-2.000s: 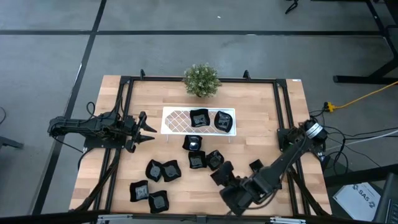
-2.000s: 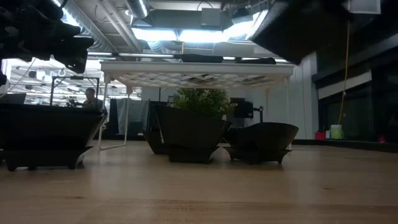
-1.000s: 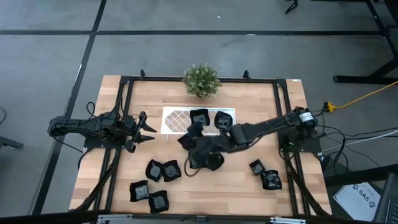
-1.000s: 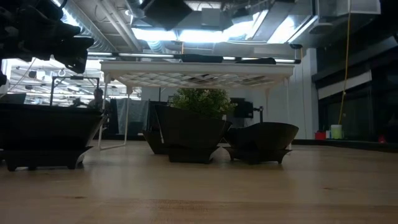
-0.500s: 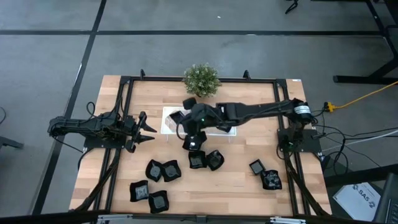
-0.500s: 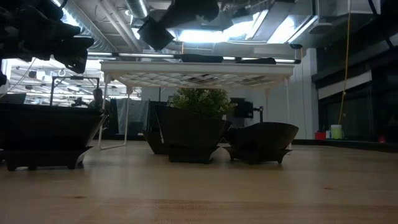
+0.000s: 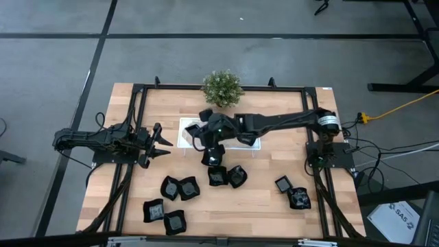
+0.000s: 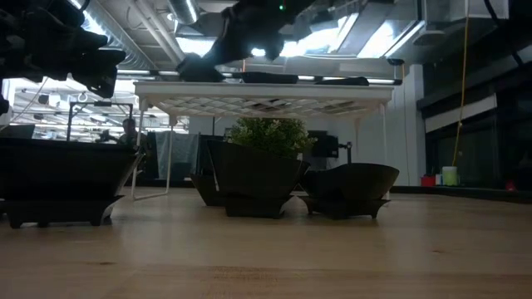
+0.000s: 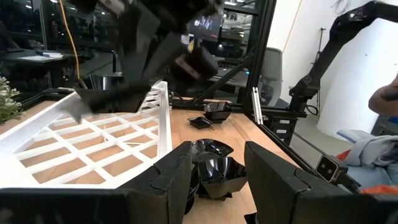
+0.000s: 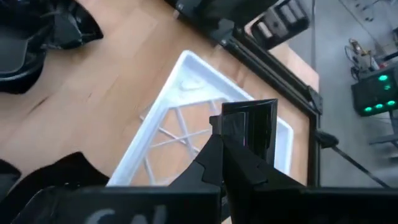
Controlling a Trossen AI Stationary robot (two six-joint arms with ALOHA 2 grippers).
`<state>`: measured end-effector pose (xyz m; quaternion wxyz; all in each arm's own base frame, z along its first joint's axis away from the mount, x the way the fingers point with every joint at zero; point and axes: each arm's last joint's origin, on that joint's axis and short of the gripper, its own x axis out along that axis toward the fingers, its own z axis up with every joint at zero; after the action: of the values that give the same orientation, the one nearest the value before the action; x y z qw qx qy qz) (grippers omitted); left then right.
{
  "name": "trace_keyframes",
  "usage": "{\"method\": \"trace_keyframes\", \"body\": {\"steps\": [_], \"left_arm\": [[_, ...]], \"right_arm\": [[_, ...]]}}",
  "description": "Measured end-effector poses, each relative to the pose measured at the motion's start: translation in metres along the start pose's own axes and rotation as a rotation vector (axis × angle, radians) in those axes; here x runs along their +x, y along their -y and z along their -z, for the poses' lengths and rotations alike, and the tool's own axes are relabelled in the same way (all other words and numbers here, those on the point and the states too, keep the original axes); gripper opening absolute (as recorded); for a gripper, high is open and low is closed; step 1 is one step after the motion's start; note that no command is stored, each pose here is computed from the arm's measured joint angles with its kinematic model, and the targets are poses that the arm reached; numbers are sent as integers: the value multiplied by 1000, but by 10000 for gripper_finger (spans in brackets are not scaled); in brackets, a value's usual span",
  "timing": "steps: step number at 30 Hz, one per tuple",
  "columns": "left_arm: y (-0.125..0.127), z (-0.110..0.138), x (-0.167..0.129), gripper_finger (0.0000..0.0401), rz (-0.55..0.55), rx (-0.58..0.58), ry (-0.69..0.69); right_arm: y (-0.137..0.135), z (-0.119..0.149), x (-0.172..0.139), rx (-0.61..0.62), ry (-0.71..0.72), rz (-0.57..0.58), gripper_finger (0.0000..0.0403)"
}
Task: Pick & Place Mini shaped plates
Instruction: Put the black square plate on the shelf
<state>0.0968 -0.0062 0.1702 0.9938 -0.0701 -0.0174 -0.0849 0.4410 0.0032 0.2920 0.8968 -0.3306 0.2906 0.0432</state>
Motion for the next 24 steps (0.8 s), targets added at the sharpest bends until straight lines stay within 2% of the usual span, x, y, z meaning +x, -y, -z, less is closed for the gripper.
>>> {"method": "trace_keyframes", "body": {"steps": [5,10,21,24], "left_arm": [[0,0,0,143,0,0,0],[0,0,0,143,0,0,0],[0,0,0,143,0,0,0],[0,0,0,143,0,0,-1]], "right_arm": [[-14,2,16,-43,-24,-13,3],[-13,2,18,-43,-30,5,10],[-10,-2,15,-31,-27,7,62],[-9,-2,15,16,-24,11,82]]}}
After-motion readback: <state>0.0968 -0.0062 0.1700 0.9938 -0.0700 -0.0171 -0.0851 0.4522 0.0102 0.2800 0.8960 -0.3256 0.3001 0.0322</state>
